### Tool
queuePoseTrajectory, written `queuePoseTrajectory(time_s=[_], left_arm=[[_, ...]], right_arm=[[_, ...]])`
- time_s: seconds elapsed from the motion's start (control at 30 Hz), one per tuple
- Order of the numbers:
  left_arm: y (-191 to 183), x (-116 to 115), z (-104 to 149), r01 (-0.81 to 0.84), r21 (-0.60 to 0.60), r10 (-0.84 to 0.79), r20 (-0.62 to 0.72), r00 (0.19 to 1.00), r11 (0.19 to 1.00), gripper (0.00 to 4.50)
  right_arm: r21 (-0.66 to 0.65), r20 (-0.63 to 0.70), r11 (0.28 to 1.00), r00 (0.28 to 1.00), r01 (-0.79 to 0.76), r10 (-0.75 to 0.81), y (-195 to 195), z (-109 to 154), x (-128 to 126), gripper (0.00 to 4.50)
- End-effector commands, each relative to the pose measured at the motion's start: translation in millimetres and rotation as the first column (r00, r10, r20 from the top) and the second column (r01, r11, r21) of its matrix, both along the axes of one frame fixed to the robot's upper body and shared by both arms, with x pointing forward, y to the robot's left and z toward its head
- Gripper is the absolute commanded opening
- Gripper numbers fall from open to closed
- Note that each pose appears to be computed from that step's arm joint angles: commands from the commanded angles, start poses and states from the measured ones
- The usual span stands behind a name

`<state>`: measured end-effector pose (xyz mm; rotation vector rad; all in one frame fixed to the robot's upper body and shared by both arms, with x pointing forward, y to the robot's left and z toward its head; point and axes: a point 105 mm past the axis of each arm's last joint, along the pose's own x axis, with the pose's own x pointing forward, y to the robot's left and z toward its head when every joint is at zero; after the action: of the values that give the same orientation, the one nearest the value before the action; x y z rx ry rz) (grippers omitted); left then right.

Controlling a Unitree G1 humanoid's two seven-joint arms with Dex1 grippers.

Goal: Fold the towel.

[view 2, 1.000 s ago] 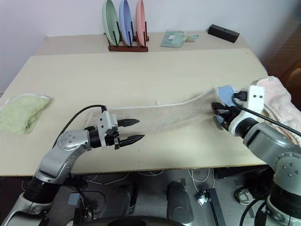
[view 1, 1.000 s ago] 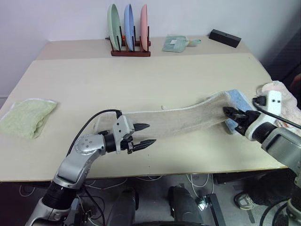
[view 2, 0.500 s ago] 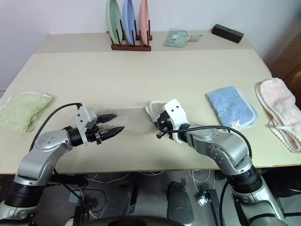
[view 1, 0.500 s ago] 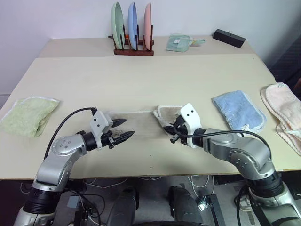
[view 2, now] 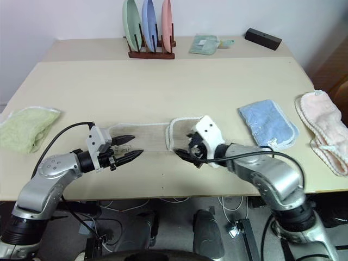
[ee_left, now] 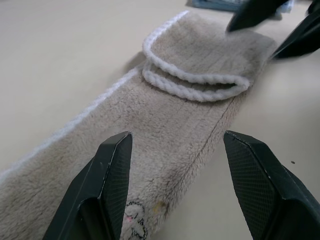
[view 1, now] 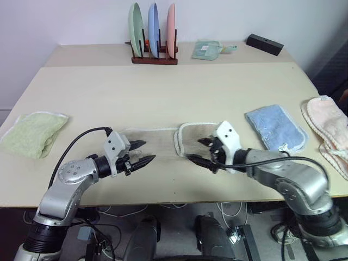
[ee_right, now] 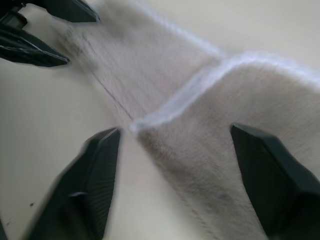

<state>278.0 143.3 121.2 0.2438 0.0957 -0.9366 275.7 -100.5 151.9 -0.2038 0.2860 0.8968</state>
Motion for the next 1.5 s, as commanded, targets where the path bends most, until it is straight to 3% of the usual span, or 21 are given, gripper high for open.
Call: queuePoseTrajectory(time_s=[0.03, 0.07, 0.2, 0.23, 0.43, 0.63, 0.7, 0.8, 0.9, 1.0, 1.03, 1.13, 1.2, 1.37, 1.5], left_arm=[[0.0, -0.3, 8.5, 0.009, -0.007, -0.009, 0.03, 1.0, 1.0, 2.93], [-1.4, -0.5, 8.0, 0.011, -0.009, -0.011, 0.028, 1.0, 1.0, 2.93], [-8.6, -1.1, 7.2, 0.019, -0.028, -0.018, 0.023, 1.0, 0.999, 2.93], [-9.9, -1.2, 7.0, 0.018, -0.034, -0.017, 0.021, 1.0, 0.999, 2.93], [-9.0, -7.0, 0.4, -0.011, -0.055, 0.01, -0.014, 1.0, 0.998, 2.93], [1.1, -21.2, -7.3, -0.067, -0.057, 0.064, -0.053, 0.997, 0.996, 2.93], [3.6, -24.7, -8.4, -0.086, -0.06, 0.082, -0.063, 0.995, 0.995, 2.93], [13.6, -31.8, -8.3, -0.165, -0.09, 0.157, -0.092, 0.983, 0.982, 2.93], [28.4, -35.6, -5.6, -0.296, -0.172, 0.269, -0.162, 0.949, 0.94, 2.93], [40.2, -44.2, -6.5, -0.427, -0.292, 0.344, -0.296, 0.891, 0.856, 3.81], [44.0, -46.4, -9.0, -0.478, -0.319, 0.368, -0.347, 0.863, 0.818, 4.33], [53.0, -51.0, -17.6, -0.602, -0.375, 0.399, -0.492, 0.774, 0.705, 4.5], [56.3, -52.5, -26.2, -0.681, -0.395, 0.393, -0.595, 0.701, 0.617, 4.5], [56.3, -43.7, -33.1, -0.781, -0.418, 0.367, -0.712, 0.599, 0.464, 4.5], [46.7, -21.0, -30.5, -0.802, -0.436, 0.323, -0.752, 0.574, 0.409, 4.5]], right_arm=[[0.096, 0.142, 0.995, 0.99, 0.009, -0.023, -8.9, 40.7, 5.0, 2.74], [0.094, 0.142, 0.994, 0.988, 0.05, -0.063, -13.9, 39.7, 12.5, 2.39], [0.046, 0.138, 0.993, 0.984, 0.107, -0.113, -14.1, 17.0, 35.0, 0.28], [0.044, 0.131, 0.993, 0.985, 0.11, -0.115, -10.8, 7.9, 39.9, 0.04], [0.011, 0.134, 0.99, 0.981, 0.139, -0.139, 1.3, -39.6, 63.2, 0.04], [-0.072, 0.108, 0.994, 0.992, 0.079, -0.071, 8.9, -73.4, 54.9, 0.04], [-0.086, 0.121, 0.994, 0.991, 0.069, -0.059, 7.6, -74.7, 52.8, 0.04], [0.017, 0.214, 0.997, 0.974, 0.075, -0.077, 7.1, -34.6, 59.0, 0.04], [0.084, 0.32, 0.996, 0.947, -0.002, -0.025, 11.7, 11.5, 56.2, 0.85], [0.042, 0.422, 0.995, 0.904, -0.092, 0.066, 19.2, 41.7, 49.4, 2.33], [0.017, 0.443, 0.993, 0.891, -0.115, 0.096, 21.7, 46.2, 47.3, 2.9], [-0.046, 0.469, 0.984, 0.867, -0.17, 0.171, 28.3, 48.3, 41.1, 4.39], [-0.079, 0.476, 0.977, 0.853, -0.2, 0.213, 33.0, 45.0, 36.6, 4.45], [-0.122, 0.47, 0.966, 0.844, -0.229, 0.259, 41.0, 30.0, 30.5, 4.45], [-0.124, 0.466, 0.963, 0.842, -0.241, 0.271, 46.9, 23.5, 24.2, 4.45]])
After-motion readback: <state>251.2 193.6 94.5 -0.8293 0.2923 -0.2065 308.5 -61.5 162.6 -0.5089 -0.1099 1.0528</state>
